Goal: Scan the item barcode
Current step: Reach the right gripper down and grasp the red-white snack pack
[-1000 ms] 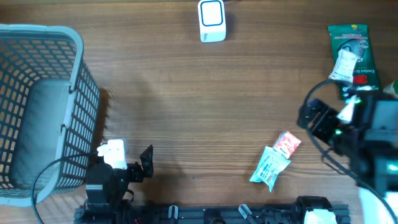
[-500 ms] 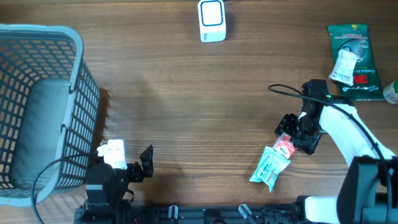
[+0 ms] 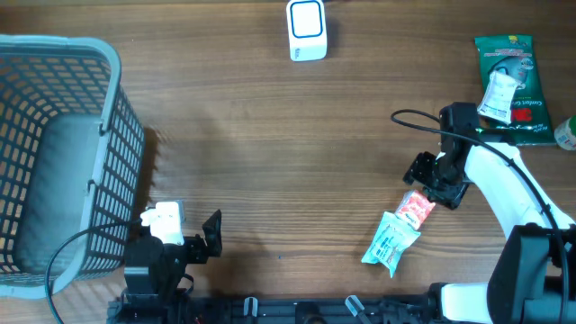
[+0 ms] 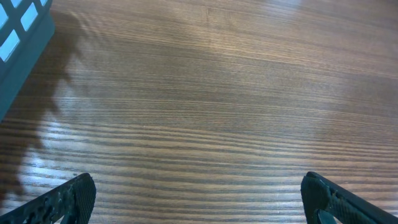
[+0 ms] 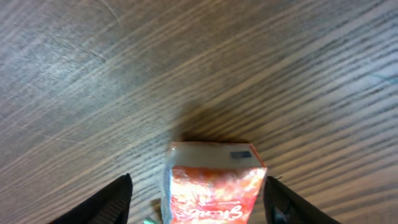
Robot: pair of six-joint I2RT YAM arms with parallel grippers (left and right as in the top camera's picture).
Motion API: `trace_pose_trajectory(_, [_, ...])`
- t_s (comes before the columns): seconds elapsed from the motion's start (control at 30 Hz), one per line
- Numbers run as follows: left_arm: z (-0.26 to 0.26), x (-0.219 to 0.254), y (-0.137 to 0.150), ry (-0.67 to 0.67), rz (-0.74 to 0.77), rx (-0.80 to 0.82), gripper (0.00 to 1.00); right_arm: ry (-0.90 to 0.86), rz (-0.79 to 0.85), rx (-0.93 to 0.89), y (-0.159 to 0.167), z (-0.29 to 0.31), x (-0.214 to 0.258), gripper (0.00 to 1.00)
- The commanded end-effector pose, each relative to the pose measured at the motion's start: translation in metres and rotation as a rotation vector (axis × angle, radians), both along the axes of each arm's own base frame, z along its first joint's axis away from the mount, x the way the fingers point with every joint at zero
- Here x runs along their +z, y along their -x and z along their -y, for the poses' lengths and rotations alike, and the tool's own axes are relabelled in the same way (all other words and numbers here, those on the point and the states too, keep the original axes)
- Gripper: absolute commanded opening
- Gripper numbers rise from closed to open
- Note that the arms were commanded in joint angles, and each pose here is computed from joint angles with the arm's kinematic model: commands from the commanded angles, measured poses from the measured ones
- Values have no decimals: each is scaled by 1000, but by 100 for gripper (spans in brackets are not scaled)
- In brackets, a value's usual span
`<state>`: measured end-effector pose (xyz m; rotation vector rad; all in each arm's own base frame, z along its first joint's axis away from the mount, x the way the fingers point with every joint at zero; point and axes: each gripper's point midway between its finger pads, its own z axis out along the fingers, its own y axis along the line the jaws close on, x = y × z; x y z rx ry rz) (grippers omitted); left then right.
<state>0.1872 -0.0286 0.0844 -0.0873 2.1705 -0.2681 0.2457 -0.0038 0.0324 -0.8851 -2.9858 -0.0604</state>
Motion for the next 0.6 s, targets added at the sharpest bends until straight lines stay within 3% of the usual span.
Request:
trace_pose_trajectory(0.0, [0, 0, 0, 6, 4, 4, 100, 24, -20, 12, 0, 3, -1, 66])
trace_pose_trajectory(0.3, [0, 0, 0, 6, 4, 4, 100, 20, -116, 17, 8, 2, -23, 61])
trace_pose_trajectory(0.37, [0, 0, 0, 6, 4, 4, 100, 21, -142, 32, 10, -1, -32, 51])
trace_pose_trajectory(0.47, [0, 0, 0, 6, 4, 4, 100, 21, -146, 55, 6, -7, -41, 15])
trace_pose_trajectory(0.5, [0, 0, 0, 6, 4, 4, 100, 18, -140, 56, 5, -8, -41, 7])
trace_pose_trajectory(0.57, [0, 0, 0, 6, 4, 4, 100, 14, -135, 56, 2, -9, -38, 5])
